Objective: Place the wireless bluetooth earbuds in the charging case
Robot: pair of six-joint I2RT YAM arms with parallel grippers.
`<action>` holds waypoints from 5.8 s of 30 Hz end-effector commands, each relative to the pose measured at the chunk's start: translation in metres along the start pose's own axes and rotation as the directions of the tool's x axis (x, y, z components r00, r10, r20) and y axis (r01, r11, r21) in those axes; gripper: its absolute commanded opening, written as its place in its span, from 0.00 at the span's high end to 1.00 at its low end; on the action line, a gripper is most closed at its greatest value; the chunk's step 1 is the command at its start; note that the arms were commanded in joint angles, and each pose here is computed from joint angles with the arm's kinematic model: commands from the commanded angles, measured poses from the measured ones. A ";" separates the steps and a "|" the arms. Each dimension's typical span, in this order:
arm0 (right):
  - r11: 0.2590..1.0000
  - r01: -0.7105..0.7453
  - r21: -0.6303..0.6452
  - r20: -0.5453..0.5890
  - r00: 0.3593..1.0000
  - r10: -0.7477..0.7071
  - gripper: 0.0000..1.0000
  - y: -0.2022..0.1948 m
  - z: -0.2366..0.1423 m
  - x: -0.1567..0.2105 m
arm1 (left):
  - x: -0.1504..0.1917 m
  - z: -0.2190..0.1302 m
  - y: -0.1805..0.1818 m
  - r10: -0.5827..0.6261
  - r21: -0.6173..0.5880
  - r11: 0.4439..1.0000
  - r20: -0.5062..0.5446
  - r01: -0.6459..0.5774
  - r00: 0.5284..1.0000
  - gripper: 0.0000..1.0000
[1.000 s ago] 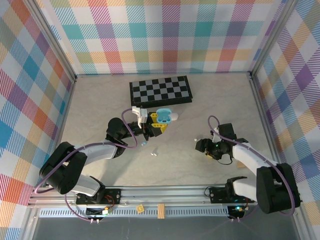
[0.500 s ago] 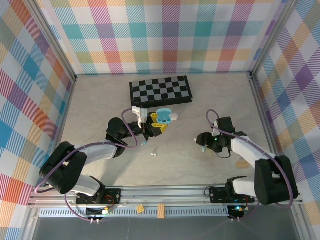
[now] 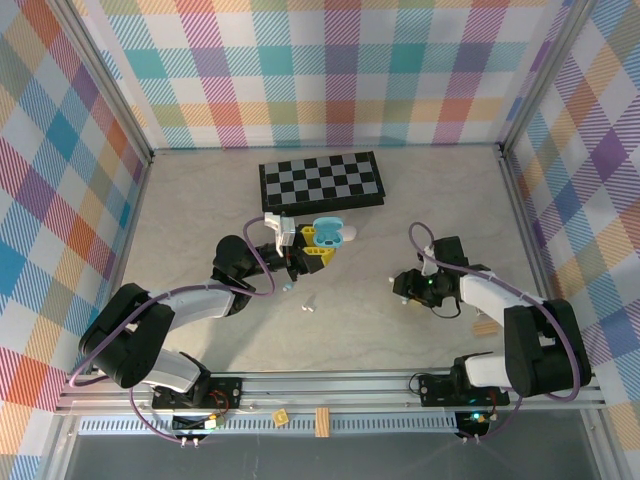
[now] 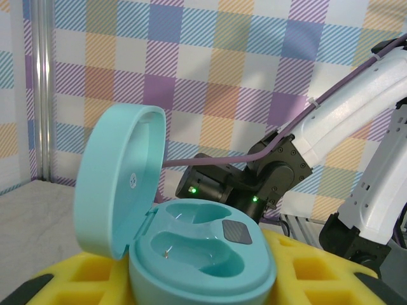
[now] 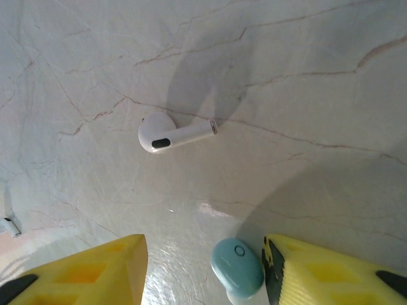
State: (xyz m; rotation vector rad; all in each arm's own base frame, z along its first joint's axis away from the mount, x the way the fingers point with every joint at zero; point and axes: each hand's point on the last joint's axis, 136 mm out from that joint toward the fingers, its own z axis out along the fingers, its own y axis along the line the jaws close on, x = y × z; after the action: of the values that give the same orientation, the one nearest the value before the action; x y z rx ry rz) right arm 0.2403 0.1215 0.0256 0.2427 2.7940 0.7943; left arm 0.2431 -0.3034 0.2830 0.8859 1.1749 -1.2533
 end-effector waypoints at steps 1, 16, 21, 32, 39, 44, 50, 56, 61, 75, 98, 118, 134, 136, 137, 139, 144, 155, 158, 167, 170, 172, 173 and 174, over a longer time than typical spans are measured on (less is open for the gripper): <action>1.000 0.002 -0.017 -0.028 1.000 -0.002 0.53 0.000 0.001 0.010 | -0.018 0.001 -0.004 0.051 0.029 0.998 0.044 -0.053 0.998 0.61; 1.000 -0.001 -0.022 -0.041 0.999 0.000 0.66 0.001 0.001 0.012 | -0.017 -0.001 -0.005 0.049 0.027 0.998 0.042 -0.051 0.998 0.61; 1.000 -0.003 0.002 -0.018 1.000 0.003 0.56 0.000 -0.005 0.008 | -0.018 -0.001 -0.005 0.053 0.027 0.998 0.046 -0.054 0.998 0.61; 0.972 -0.102 -0.213 -0.131 0.989 0.075 0.53 0.027 0.001 0.039 | -0.017 0.000 -0.005 0.050 0.027 0.998 0.044 -0.051 0.998 0.61; 0.988 -0.038 -0.146 -0.046 0.998 0.032 0.54 0.025 -0.018 0.029 | -0.019 0.001 -0.004 0.050 0.030 0.998 0.045 -0.052 0.998 0.61; 0.999 -0.036 -0.034 0.056 0.998 0.038 0.53 0.011 -0.025 0.007 | -0.019 0.001 -0.005 0.052 0.033 0.998 0.046 -0.053 0.998 0.61; 0.998 0.006 -0.059 0.047 0.999 -0.003 0.53 0.019 -0.015 -0.011 | -0.018 0.001 -0.004 0.049 0.030 0.998 0.045 -0.050 0.998 0.61; 0.995 0.010 -0.103 -0.013 1.000 -0.011 0.53 0.022 0.001 -0.011 | -0.019 0.000 -0.005 0.049 0.027 0.998 0.047 -0.051 0.998 0.61; 0.993 -0.004 -0.122 -0.063 0.998 -0.004 0.53 0.018 0.012 0.002 | -0.020 0.000 -0.006 0.051 0.030 0.998 0.049 -0.052 0.998 0.61; 0.985 -0.016 -0.170 -0.079 0.997 0.003 0.60 0.023 0.006 0.016 | -0.022 0.002 -0.006 0.051 0.041 0.998 0.049 -0.053 0.998 0.61; 0.971 -0.011 -0.240 -0.100 0.995 -0.014 0.62 0.031 0.009 0.024 | -0.021 0.000 -0.007 0.049 0.037 0.998 0.049 -0.051 0.998 0.61; 0.960 -0.027 -0.279 -0.127 0.992 -0.009 0.63 0.040 0.019 0.023 | -0.020 -0.001 -0.007 0.050 0.033 0.998 0.048 -0.052 0.998 0.61; 0.976 0.000 -0.220 -0.167 0.985 -0.038 0.69 0.037 0.029 0.031 | -0.020 -0.002 -0.008 0.054 0.030 0.998 0.048 -0.056 0.997 0.61; 0.975 0.005 -0.224 -0.175 0.984 -0.045 0.70 0.039 0.030 0.034 | -0.020 -0.002 -0.007 0.054 0.029 0.998 0.048 -0.056 0.997 0.61; 0.973 0.015 -0.231 -0.171 0.984 -0.056 0.70 0.041 0.029 0.034 | -0.020 -0.002 -0.007 0.054 0.029 0.998 0.048 -0.055 0.997 0.61; 0.970 0.032 -0.243 -0.165 0.984 -0.073 0.69 0.045 0.028 0.035 | -0.020 -0.002 -0.007 0.054 0.031 0.998 0.047 -0.055 0.997 0.61; 0.965 0.058 -0.257 -0.145 0.985 -0.098 0.69 0.052 0.024 0.033 | -0.021 0.000 -0.007 0.055 0.036 0.998 0.048 -0.057 0.997 0.61; 0.966 0.050 -0.252 -0.151 0.984 -0.091 0.70 0.053 0.031 0.030 | -0.019 0.001 -0.006 0.054 0.038 0.998 0.045 -0.055 0.998 0.61; 0.966 0.057 -0.250 -0.157 0.983 -0.099 0.70 0.055 0.033 0.030 | -0.020 0.000 -0.007 0.055 0.038 0.998 0.046 -0.057 0.997 0.61; 0.988 0.056 -0.147 -0.170 0.982 -0.081 0.74 0.044 0.040 0.032 | -0.021 -0.001 -0.008 0.058 0.037 0.998 0.049 -0.060 0.997 0.61; 0.992 0.071 -0.102 -0.167 0.982 -0.087 0.75 0.041 0.039 0.032 | -0.021 -0.001 -0.008 0.059 0.037 0.997 0.049 -0.061 0.997 0.61; 0.993 0.085 -0.083 -0.161 0.982 -0.098 0.76 0.043 0.036 0.032 | -0.019 -0.002 -0.008 0.056 0.036 0.998 0.046 -0.058 0.997 0.61; 0.993 0.093 -0.079 -0.156 0.982 -0.105 0.76 0.045 0.034 0.032 | -0.020 -0.002 -0.008 0.058 0.036 0.998 0.047 -0.059 0.997 0.61; 0.992 0.102 -0.071 -0.150 0.982 -0.112 0.76 0.047 0.032 0.031 | -0.019 -0.002 -0.008 0.056 0.036 0.998 0.046 -0.058 0.997 0.61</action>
State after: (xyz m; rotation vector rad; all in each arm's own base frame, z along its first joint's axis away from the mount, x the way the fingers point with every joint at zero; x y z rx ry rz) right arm 0.2199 0.1836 0.0176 0.0426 2.8880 0.9948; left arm 0.2419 -0.3038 0.2837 0.8904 1.1739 -1.2623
